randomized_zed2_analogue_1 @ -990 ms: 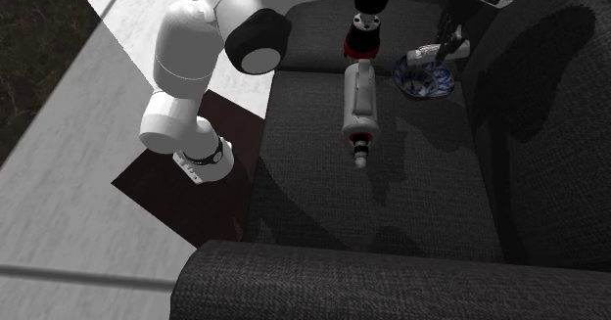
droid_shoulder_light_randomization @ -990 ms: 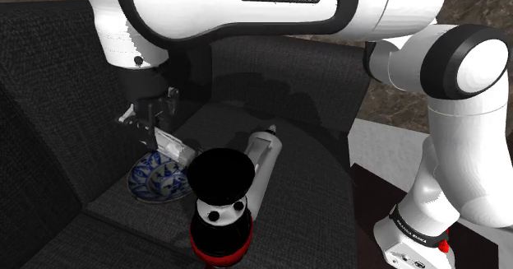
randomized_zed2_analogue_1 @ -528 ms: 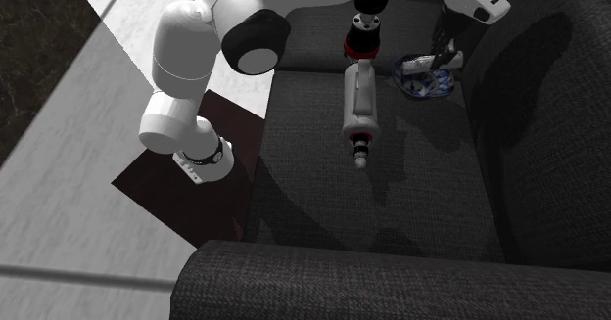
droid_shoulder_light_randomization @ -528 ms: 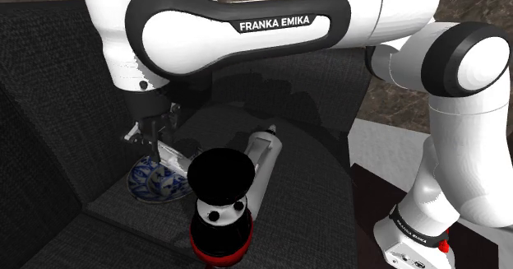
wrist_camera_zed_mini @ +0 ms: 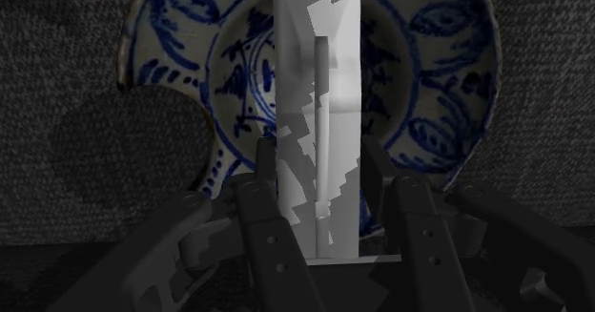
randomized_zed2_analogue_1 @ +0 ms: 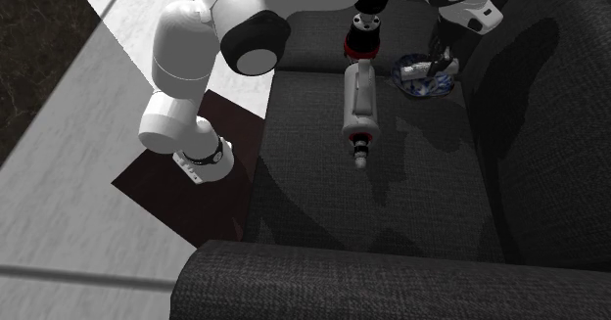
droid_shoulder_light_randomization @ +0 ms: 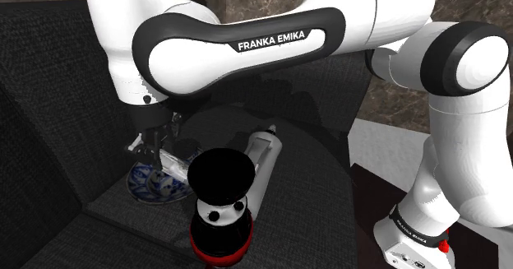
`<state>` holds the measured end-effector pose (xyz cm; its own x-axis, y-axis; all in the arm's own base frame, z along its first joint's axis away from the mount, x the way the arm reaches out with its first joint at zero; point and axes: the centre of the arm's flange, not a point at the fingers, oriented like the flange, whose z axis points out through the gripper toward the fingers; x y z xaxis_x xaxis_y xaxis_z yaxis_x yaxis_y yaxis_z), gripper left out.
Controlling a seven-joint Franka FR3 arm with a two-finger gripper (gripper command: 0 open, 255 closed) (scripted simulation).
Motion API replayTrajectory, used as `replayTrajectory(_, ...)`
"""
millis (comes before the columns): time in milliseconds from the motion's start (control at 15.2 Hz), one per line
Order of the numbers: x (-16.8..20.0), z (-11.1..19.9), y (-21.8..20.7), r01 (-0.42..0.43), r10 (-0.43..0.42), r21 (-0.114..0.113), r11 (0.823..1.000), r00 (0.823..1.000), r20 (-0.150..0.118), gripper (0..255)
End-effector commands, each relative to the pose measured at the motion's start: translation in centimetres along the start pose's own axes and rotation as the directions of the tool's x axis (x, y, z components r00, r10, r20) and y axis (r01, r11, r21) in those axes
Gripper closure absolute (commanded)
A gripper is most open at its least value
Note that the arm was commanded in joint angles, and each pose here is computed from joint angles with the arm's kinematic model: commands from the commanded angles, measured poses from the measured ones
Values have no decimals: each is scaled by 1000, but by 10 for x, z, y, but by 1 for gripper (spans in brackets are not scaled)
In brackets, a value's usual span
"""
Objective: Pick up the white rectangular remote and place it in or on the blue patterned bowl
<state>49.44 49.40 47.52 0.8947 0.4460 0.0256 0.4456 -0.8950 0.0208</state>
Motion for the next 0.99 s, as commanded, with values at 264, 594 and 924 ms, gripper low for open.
replayTrajectory(264,0,0,0,0,0,0,1000,1000,0,0)
replayTrajectory(594,0,0,0,0,0,0,1000,1000,0,0)
replayTrajectory(924,0,-50,0,0,0,0,1000,1000,0,0)
